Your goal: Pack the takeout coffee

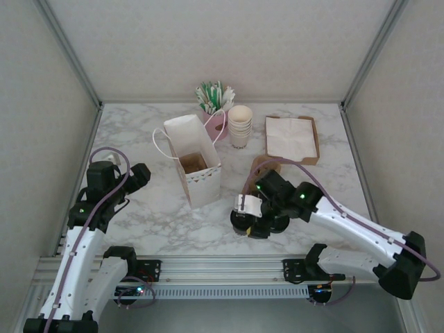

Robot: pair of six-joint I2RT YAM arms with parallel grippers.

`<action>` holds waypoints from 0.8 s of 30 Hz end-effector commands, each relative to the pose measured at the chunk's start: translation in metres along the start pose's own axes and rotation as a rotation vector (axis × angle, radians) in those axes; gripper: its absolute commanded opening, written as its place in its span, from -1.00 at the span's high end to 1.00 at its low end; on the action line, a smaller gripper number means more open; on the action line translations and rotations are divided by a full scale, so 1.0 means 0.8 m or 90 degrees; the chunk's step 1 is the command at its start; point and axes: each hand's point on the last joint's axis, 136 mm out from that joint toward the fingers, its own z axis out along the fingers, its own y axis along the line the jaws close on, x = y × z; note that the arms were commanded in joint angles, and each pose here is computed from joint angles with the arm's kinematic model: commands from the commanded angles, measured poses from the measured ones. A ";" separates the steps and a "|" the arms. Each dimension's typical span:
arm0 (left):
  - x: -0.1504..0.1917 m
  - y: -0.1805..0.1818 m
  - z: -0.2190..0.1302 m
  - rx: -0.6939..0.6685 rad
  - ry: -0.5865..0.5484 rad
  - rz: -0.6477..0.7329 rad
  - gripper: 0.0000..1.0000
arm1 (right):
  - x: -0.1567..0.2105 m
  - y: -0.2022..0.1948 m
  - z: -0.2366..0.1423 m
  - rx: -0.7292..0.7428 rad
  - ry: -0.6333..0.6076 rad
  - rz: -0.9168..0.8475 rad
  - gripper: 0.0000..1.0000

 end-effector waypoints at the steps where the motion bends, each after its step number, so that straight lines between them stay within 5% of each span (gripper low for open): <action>1: -0.006 -0.011 -0.010 0.018 -0.007 0.016 -0.81 | -0.019 -0.009 -0.005 -0.010 -0.024 0.013 -0.75; 24: -0.005 -0.012 -0.008 0.022 -0.002 0.015 -0.82 | -0.012 -0.024 0.020 -0.008 0.016 0.021 -0.79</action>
